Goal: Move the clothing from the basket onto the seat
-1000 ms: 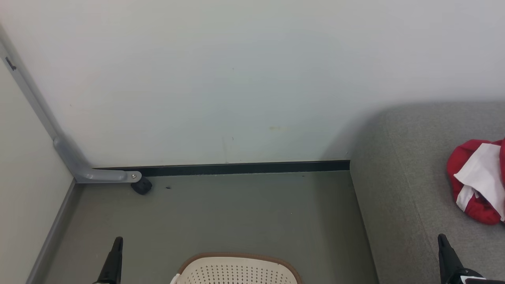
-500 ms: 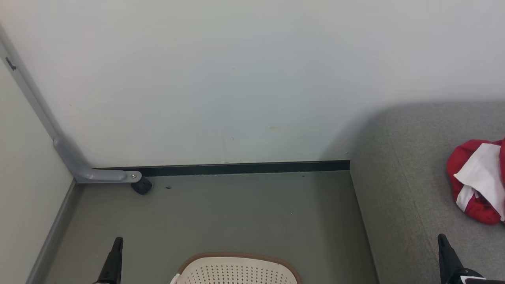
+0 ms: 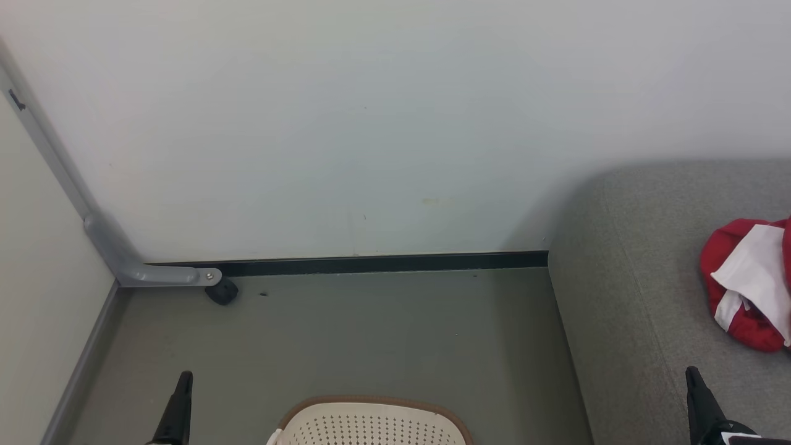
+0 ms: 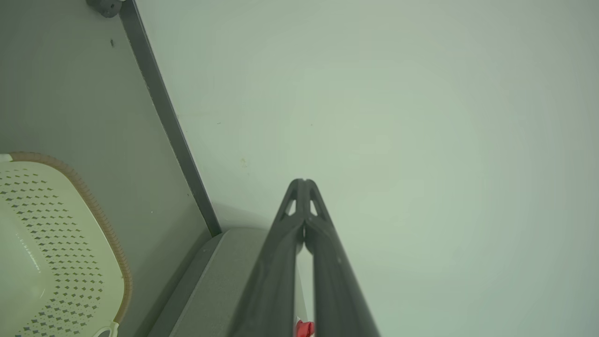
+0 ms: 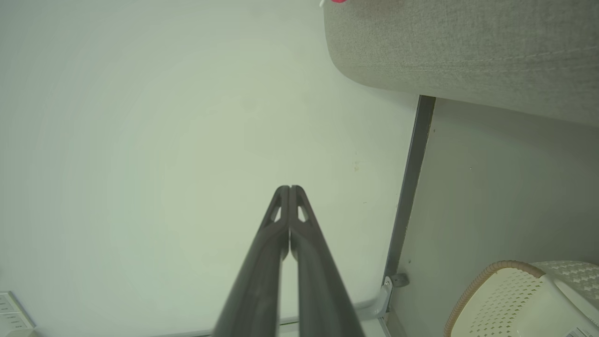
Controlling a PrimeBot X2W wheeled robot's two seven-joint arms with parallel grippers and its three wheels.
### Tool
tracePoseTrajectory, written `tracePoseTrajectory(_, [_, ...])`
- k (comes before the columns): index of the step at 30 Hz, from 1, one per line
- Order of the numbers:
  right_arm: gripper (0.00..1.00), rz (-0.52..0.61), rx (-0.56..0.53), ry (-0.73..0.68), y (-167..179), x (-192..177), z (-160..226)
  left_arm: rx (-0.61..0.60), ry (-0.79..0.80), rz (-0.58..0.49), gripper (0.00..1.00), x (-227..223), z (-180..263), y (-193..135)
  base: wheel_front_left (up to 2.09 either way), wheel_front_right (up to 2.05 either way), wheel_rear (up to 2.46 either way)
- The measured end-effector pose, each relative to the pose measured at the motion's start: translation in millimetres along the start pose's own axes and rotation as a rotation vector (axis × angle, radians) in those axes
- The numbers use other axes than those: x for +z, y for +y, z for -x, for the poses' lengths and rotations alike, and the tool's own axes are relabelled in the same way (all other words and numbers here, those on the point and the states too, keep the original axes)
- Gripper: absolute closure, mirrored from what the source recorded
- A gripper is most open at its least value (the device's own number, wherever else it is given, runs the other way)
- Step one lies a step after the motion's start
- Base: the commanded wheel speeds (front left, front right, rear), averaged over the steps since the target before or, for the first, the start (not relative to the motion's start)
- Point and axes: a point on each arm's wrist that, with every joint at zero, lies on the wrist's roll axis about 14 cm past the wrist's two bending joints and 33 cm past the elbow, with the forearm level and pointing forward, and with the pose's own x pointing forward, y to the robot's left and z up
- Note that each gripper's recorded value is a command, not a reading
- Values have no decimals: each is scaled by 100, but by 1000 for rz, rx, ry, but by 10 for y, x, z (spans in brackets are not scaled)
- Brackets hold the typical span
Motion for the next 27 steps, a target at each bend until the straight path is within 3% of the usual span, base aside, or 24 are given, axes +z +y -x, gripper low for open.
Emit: tracePoseTrajectory(27, [100,0,0,0,2,0,0,0,0,0,100,0,0,0,0,0,0])
